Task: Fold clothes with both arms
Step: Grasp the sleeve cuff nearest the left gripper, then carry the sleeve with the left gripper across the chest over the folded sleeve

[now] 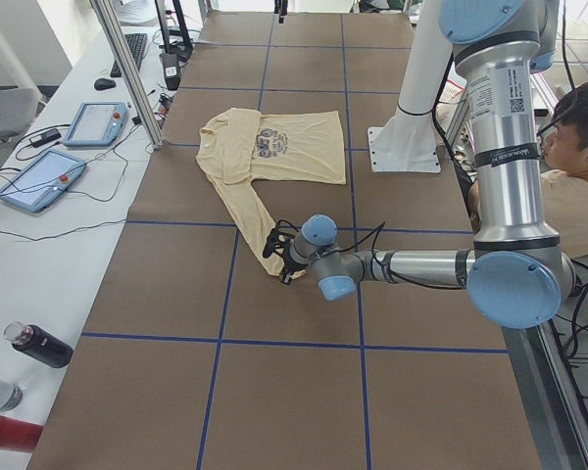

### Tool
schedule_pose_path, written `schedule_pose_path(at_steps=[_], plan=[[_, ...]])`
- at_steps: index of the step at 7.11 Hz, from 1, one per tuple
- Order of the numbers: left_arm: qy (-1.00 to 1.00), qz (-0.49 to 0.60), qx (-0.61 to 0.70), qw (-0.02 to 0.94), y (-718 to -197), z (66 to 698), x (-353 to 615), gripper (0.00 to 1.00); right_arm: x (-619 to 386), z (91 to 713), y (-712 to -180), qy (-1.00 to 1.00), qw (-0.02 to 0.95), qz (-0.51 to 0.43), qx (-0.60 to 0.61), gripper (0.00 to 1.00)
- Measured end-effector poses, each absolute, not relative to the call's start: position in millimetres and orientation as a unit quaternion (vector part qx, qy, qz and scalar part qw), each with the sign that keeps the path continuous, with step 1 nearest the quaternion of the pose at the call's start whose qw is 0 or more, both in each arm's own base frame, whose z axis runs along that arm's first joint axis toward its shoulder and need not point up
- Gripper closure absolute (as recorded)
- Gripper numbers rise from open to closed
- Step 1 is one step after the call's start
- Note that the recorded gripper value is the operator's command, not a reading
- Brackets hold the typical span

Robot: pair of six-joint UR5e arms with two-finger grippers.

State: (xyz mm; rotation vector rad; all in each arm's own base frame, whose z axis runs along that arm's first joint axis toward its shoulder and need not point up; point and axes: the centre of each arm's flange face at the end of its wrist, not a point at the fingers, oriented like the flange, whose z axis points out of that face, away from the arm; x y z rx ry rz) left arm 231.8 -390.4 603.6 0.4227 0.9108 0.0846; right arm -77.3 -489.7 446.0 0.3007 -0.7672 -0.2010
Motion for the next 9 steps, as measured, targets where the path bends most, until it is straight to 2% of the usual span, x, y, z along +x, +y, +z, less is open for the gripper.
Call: schedule_pose_path(at_steps=[2, 6, 9], plan=[[0.439, 0.035, 0.180, 0.879, -406.2, 540.4, 230.9, 1.00, -77.1, 446.8, -489.3, -0.372, 0.912, -0.097, 0.145, 0.00], [0.417, 0.023, 0.146, 0.897, -499.0, 297.9, 307.6, 1.00, -76.7, 448.5, -488.7, -0.372, 0.913, -0.093, 0.142, 0.00], [0.436, -0.010, 0.120, 0.892, -558.9, 166.7, 392.3, 1.00, -76.7, 450.2, -488.5, -0.372, 0.913, -0.090, 0.140, 0.00]])
